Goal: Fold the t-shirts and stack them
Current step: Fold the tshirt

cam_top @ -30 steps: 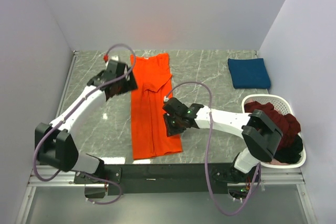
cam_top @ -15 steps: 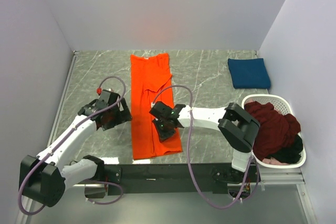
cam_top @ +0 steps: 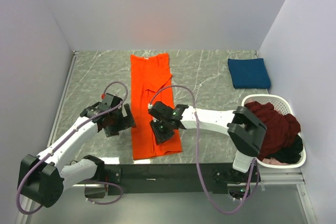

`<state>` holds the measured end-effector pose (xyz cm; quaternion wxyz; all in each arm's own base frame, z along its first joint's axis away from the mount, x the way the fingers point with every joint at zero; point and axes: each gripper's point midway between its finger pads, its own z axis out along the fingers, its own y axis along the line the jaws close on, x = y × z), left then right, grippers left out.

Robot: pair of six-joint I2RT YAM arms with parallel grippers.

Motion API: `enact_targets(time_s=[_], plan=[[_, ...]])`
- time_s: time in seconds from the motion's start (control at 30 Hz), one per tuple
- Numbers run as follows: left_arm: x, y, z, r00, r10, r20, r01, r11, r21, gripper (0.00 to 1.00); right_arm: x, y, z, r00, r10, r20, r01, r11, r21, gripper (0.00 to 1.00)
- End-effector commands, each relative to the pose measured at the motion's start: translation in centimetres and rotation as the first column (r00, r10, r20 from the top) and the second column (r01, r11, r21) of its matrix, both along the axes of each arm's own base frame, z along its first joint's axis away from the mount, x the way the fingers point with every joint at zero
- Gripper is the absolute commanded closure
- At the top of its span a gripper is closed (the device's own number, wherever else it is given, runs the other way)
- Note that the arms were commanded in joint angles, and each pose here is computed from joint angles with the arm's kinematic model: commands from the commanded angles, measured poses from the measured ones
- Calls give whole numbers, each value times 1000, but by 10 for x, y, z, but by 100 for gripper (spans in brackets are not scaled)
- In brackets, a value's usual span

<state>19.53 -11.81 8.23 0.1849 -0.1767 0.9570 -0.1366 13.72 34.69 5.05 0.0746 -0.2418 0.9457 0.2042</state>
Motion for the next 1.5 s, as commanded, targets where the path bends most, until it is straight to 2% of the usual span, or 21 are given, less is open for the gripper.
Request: enact_targets(time_s=[0.0, 0.27, 0.4, 0.7, 0.97, 1.47], plan=[[-13, -3, 1, 999, -4, -33, 4, 1000, -16, 1, -3, -14, 21, 999, -17, 36, 17, 1000, -2, 67], [-19, 0, 0, 999, 11, -32, -12, 1000, -13, 1, -11, -29, 18, 995, 19, 97, -8, 994, -109, 64], [-19, 1, 0, 999, 15, -30, -15, 1000, -8, 1, -18, -13, 24, 987, 92, 133, -74, 988, -134, 64], [-14, 11, 11, 998, 66, 22, -67, 998, 22, 1, -17, -22, -5, 984, 110, 143, -66, 958, -279, 67], [-10, 19, 20, 990, 122, 71, -124, 992, 33, 2, -25, -23, -21, 988, 122, 99, -88, 953, -288, 68], [-13, 16, 16, 992, 119, 51, -120, 992, 23, 2, -29, -20, -34, 989, 137, 63, -112, 947, -302, 67]])
